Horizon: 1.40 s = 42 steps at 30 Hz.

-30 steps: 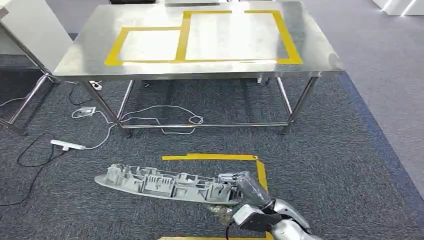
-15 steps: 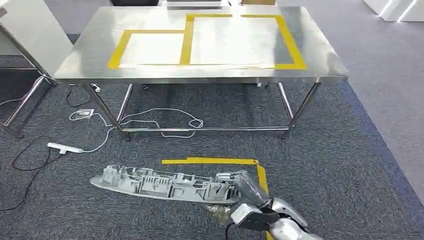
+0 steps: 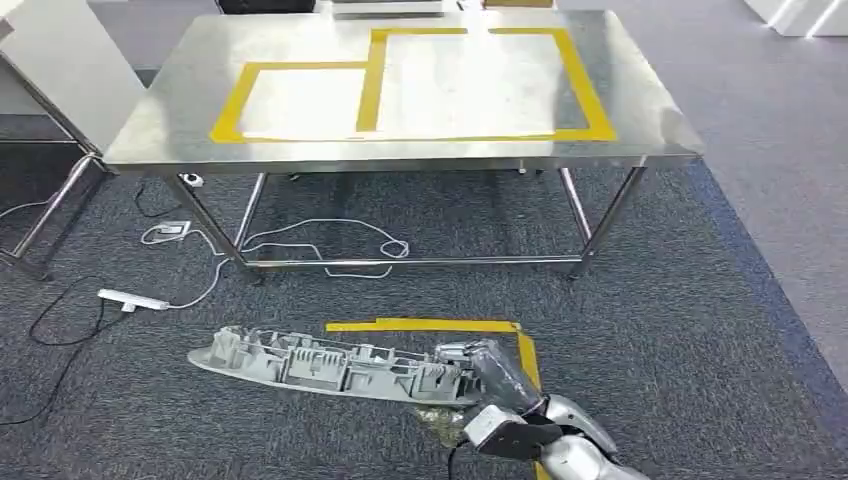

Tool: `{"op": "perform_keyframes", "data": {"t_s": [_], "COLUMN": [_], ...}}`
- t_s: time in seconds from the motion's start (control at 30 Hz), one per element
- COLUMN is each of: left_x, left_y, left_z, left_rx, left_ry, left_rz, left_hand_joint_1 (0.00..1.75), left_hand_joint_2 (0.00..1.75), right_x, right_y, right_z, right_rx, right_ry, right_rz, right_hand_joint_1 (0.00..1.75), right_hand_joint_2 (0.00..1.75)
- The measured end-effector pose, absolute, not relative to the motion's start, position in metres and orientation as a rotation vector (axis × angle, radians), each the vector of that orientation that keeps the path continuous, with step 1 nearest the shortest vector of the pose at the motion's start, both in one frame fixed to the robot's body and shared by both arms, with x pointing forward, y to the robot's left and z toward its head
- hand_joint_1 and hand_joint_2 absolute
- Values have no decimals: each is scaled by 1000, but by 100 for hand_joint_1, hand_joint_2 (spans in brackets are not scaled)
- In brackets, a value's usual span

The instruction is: Take the parts from the cabinet and place them on the table.

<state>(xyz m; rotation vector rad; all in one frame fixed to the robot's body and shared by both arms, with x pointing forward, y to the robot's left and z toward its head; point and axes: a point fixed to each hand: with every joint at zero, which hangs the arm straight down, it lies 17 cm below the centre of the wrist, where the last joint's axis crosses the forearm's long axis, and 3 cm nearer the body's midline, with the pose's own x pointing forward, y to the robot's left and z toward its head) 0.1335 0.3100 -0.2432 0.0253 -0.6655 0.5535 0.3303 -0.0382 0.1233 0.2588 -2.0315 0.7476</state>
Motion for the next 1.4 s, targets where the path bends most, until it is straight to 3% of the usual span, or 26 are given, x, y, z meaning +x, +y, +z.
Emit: {"op": "perform_keyframes", "data": {"t_s": [1.4], "left_x": [133], "left_y": [294], "left_z": [-243], "left_rx": [4], "left_ry": [-663], "left_rz": [512], "left_hand_joint_1": [0], "left_hand_joint_2": [0], "right_x": [321], "right_y": [-60], "right_z": [126], "right_rx": [186], "right_ry": [-2020], "right_rz": [662], "right_hand_joint_1": [164], "right_hand_joint_2": [175]}}
